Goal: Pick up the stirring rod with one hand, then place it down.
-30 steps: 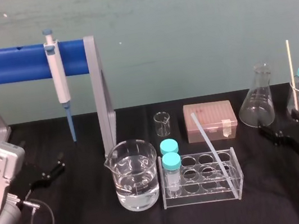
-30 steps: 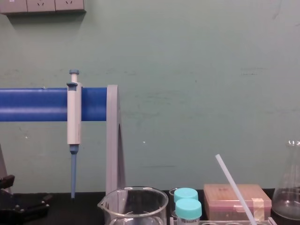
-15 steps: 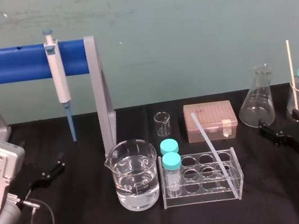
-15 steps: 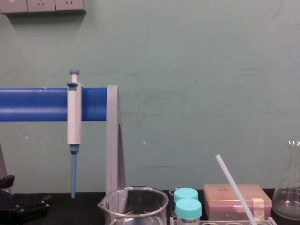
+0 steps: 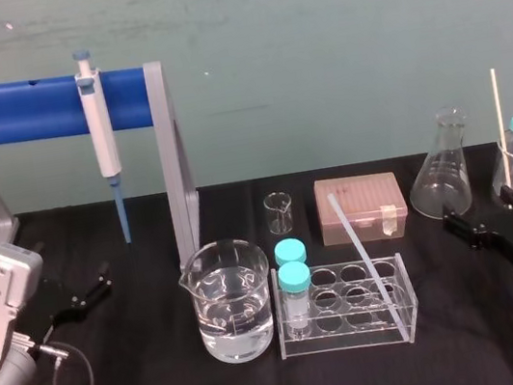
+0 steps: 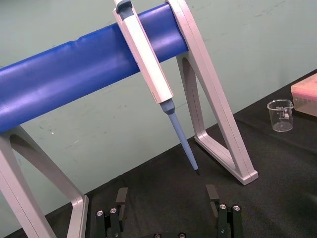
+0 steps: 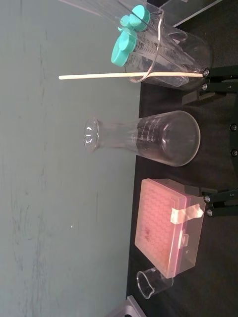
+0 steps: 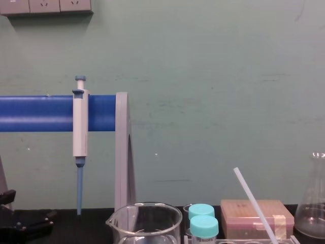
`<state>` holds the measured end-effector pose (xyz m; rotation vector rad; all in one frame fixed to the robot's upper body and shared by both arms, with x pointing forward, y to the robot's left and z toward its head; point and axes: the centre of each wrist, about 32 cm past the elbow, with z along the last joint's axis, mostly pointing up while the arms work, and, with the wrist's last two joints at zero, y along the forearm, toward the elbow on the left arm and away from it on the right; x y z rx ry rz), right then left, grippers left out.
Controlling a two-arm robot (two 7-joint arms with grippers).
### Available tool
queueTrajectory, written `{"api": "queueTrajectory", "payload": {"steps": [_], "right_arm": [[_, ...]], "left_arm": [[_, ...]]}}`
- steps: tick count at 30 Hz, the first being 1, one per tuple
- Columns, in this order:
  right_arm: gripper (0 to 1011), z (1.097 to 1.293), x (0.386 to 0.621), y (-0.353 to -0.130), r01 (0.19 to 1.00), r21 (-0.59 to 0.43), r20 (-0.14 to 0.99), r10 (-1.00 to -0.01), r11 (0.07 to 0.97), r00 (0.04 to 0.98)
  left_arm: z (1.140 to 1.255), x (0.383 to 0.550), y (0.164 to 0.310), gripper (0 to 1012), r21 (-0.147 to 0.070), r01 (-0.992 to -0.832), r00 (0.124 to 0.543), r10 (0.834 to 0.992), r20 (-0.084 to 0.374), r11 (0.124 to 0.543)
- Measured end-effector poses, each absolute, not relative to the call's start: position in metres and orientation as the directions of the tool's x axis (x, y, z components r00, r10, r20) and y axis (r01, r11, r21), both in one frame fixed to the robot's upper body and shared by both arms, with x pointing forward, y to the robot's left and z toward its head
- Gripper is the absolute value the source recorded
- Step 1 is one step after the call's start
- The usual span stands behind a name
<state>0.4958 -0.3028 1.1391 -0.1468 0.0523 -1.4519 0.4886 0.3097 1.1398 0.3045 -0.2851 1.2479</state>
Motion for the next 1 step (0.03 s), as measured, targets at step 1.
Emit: {"api": "queueTrajectory", "payload": {"steps": [1], "right_arm": [[1002, 1.1391, 0.4957, -0.3028, 0.985, -0.131, 0.053, -0.991, 0.112, 0.12]], "left_arm": [[1.1398, 0.4886, 0.3097, 1000, 0.07, -0.955, 0.292, 0.88, 0.374, 0.287]]}}
